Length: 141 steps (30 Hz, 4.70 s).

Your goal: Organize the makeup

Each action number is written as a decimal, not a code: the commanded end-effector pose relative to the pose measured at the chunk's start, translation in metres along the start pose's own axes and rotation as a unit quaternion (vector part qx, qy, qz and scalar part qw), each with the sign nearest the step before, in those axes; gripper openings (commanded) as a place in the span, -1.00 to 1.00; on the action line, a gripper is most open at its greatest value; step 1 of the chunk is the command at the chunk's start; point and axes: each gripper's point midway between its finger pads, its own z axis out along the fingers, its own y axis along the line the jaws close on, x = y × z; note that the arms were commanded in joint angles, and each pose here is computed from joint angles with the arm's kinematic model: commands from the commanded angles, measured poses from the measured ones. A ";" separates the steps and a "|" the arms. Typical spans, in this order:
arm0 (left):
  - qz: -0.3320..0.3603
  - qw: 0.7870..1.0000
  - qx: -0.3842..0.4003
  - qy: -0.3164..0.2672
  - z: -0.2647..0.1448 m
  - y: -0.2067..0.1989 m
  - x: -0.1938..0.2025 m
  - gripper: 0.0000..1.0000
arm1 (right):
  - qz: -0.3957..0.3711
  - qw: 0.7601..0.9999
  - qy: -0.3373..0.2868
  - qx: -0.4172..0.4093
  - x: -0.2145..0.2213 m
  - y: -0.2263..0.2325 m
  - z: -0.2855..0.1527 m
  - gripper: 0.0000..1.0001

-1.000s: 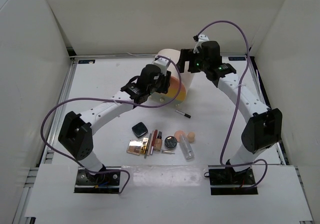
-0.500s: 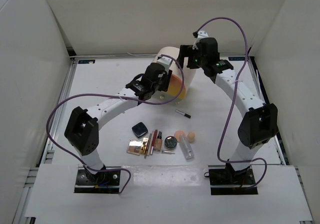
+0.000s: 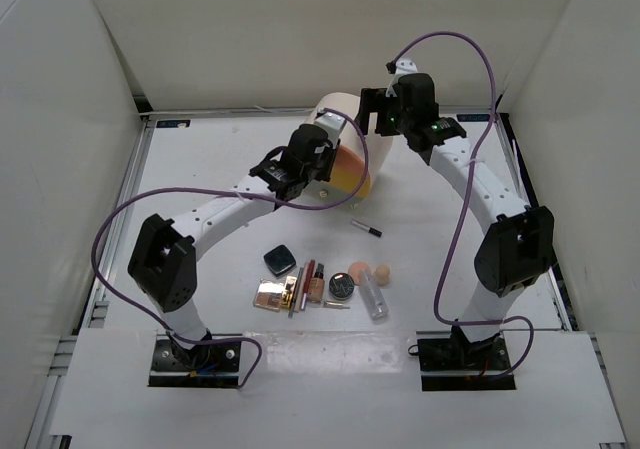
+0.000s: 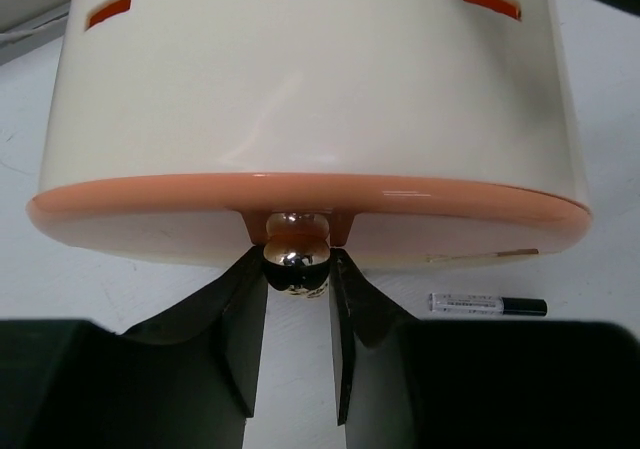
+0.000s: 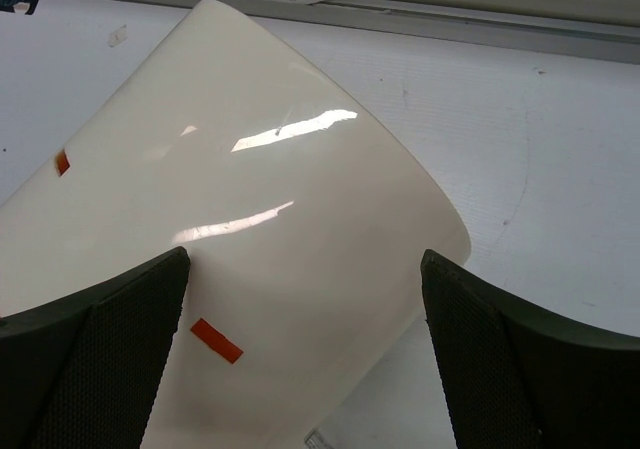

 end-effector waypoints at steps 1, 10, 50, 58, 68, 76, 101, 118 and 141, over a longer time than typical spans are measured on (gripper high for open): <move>-0.011 0.998 0.011 -0.057 -0.025 0.005 -0.039 -0.71 | -0.016 1.000 0.010 0.024 0.002 -0.008 0.002 0.94; -0.045 0.999 -0.006 -0.027 -0.074 0.022 0.004 -0.62 | -0.018 0.999 0.012 0.030 0.002 -0.009 -0.003 0.96; -0.218 0.956 -0.087 0.177 -0.197 0.050 0.178 0.97 | -0.093 0.980 0.160 -0.076 0.216 -0.006 -0.106 0.64; -0.221 0.960 -0.074 0.156 -0.201 0.049 0.168 0.97 | -0.184 0.965 0.140 -0.126 0.233 0.002 -0.065 0.54; -0.221 0.959 -0.067 0.166 -0.199 0.045 0.169 0.97 | -0.241 0.947 0.151 -0.147 0.267 0.009 -0.033 0.28; -0.217 0.961 -0.069 0.156 -0.200 0.047 0.157 0.97 | -0.251 0.944 0.197 -0.091 0.281 0.003 -0.026 0.98; -0.207 0.964 -0.104 0.134 -0.203 0.062 0.138 0.97 | -0.229 0.927 0.281 -0.093 0.312 -0.015 -0.053 -0.66; -0.203 0.966 -0.066 0.149 -0.188 0.045 0.146 0.97 | -0.186 0.980 0.043 -0.058 0.093 0.031 -0.103 -0.86; -0.203 0.958 0.049 0.198 -0.172 -0.006 0.176 0.97 | -0.222 0.952 0.012 -0.212 0.035 0.185 -0.040 0.02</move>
